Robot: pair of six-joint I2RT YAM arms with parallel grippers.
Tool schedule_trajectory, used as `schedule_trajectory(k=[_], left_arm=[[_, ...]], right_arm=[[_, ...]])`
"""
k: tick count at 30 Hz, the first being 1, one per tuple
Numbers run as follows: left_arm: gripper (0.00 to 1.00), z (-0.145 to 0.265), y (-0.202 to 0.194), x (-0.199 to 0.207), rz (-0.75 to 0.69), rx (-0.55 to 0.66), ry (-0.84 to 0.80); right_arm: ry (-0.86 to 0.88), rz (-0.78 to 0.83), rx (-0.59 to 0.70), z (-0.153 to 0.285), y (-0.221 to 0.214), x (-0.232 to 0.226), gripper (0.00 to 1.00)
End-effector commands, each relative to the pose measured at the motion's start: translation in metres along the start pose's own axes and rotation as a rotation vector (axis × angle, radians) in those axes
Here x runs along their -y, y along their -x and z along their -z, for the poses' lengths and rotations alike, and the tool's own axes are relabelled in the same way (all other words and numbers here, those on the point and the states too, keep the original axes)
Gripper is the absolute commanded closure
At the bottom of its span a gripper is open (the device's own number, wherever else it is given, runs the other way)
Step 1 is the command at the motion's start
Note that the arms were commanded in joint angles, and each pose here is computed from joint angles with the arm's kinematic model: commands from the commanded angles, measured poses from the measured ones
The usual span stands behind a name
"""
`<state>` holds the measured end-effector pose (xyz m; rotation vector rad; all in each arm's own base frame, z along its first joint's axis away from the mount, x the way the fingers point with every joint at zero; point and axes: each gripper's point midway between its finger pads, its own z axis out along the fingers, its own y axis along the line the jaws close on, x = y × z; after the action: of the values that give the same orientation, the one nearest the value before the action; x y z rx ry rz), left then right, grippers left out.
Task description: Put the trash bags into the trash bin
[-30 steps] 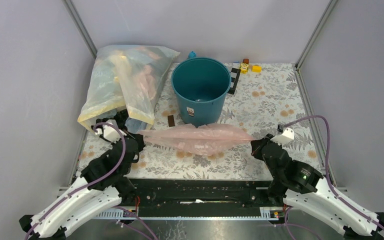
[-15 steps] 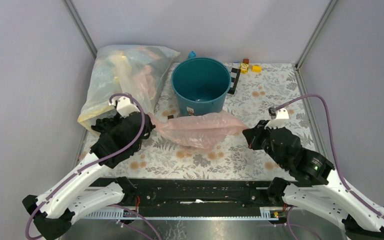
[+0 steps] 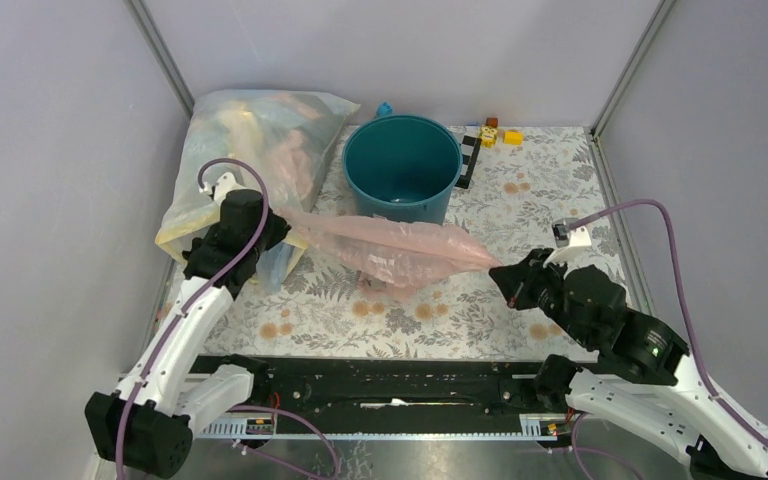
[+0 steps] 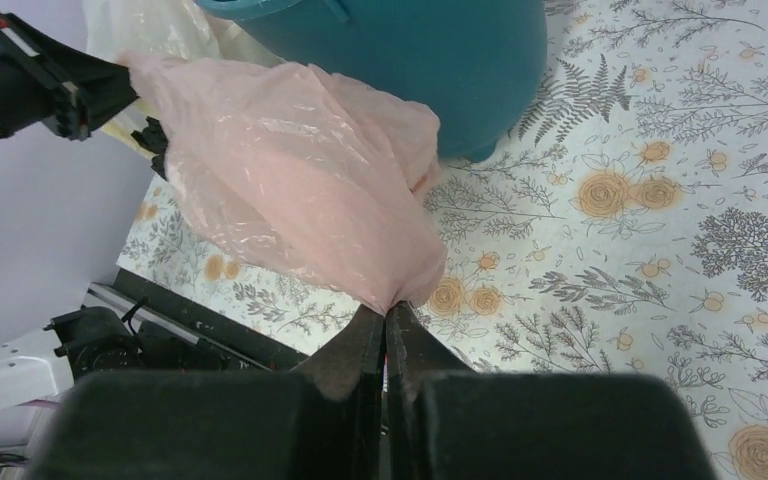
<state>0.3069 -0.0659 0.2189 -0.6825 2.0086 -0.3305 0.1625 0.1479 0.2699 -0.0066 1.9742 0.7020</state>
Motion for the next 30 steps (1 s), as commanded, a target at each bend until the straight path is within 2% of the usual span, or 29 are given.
schedule_trajectory(k=[1,7,9,11,12,15,19,24,26,30], left_arm=[[1.0,-0.008,-0.004,0.017,0.035,-0.044,-0.118],[1.0,-0.008,0.001,0.022,0.031,-0.036,-0.123],[1.0,-0.002,0.01,0.023,0.025,-0.012,-0.12],[1.0,0.005,0.019,0.027,0.016,0.009,-0.128],[1.0,0.008,0.021,0.027,0.012,0.012,-0.135],[1.0,0.015,0.014,0.025,-0.003,0.0,-0.159],[0.94,0.024,0.0,0.016,-0.028,0.001,-0.2],[0.93,0.035,-0.02,0.008,-0.042,-0.031,-0.25],[0.92,0.044,-0.037,0.018,-0.062,-0.098,-0.352],[0.91,0.061,-0.089,0.036,-0.06,-0.316,-0.567]], right_arm=[[0.016,0.008,-0.022,0.0,-0.01,0.001,0.97],[0.214,0.082,-0.21,-0.012,-0.051,-0.034,0.94],[0.268,0.107,-0.265,-0.014,-0.064,-0.042,0.79],[0.266,0.118,-0.298,-0.018,-0.074,-0.039,0.5],[0.243,0.115,-0.303,-0.021,-0.077,-0.035,0.42],[0.109,0.086,-0.252,-0.032,-0.074,-0.013,0.25],[0.017,0.053,-0.2,-0.041,-0.071,0.003,0.02],[-0.117,-0.003,-0.11,-0.047,-0.059,0.025,0.0],[-0.189,-0.027,-0.047,-0.044,-0.048,0.038,0.0],[-0.308,-0.044,0.068,-0.034,-0.026,0.061,0.0]])
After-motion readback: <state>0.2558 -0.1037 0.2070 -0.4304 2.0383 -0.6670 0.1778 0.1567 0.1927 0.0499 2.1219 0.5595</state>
